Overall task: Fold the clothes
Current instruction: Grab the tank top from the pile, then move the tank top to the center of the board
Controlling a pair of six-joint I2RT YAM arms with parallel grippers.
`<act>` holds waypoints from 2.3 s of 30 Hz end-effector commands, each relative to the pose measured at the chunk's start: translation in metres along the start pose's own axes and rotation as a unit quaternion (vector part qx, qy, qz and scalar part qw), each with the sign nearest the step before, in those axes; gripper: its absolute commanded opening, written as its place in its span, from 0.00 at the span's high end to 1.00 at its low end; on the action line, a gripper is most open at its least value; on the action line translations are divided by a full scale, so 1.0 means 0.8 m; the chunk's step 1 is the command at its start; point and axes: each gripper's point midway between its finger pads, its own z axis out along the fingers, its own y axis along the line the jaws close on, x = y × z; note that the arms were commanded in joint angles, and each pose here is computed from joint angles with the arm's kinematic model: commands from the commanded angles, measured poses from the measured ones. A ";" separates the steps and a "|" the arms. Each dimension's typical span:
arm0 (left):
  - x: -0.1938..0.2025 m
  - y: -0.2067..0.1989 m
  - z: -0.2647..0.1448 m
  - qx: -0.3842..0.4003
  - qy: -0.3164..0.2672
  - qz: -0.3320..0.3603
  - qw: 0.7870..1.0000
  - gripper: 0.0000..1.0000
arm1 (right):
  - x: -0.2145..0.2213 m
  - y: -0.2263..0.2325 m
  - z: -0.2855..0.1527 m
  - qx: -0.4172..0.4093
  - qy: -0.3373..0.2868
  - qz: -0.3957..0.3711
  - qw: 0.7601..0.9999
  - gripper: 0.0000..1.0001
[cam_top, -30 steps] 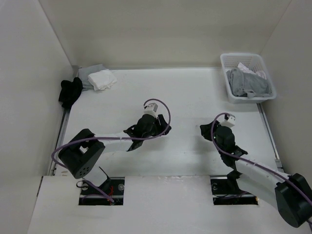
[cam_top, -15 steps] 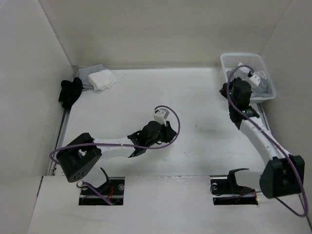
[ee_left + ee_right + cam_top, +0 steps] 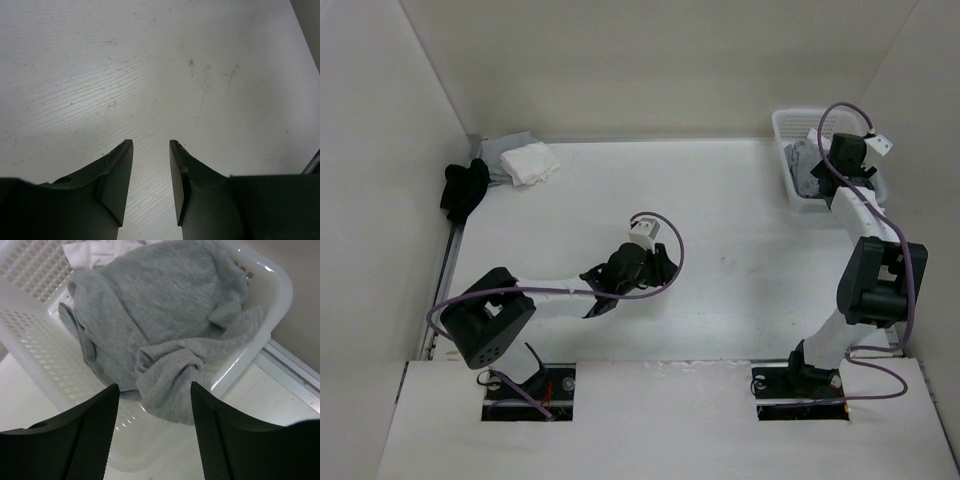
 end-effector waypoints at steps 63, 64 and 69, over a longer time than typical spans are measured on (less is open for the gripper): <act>-0.176 0.179 -0.164 -0.138 -0.269 -0.208 0.930 0.64 | 0.318 0.453 -0.506 -0.620 0.236 -0.072 0.745 0.92; -0.174 0.183 -0.164 -0.141 -0.269 -0.209 0.930 0.64 | 0.331 0.462 -0.507 -0.620 0.248 -0.080 0.740 0.92; -0.168 0.229 -0.179 -0.187 -0.290 -0.244 0.906 0.65 | 0.370 0.524 -0.505 -0.606 0.292 -0.111 0.731 0.86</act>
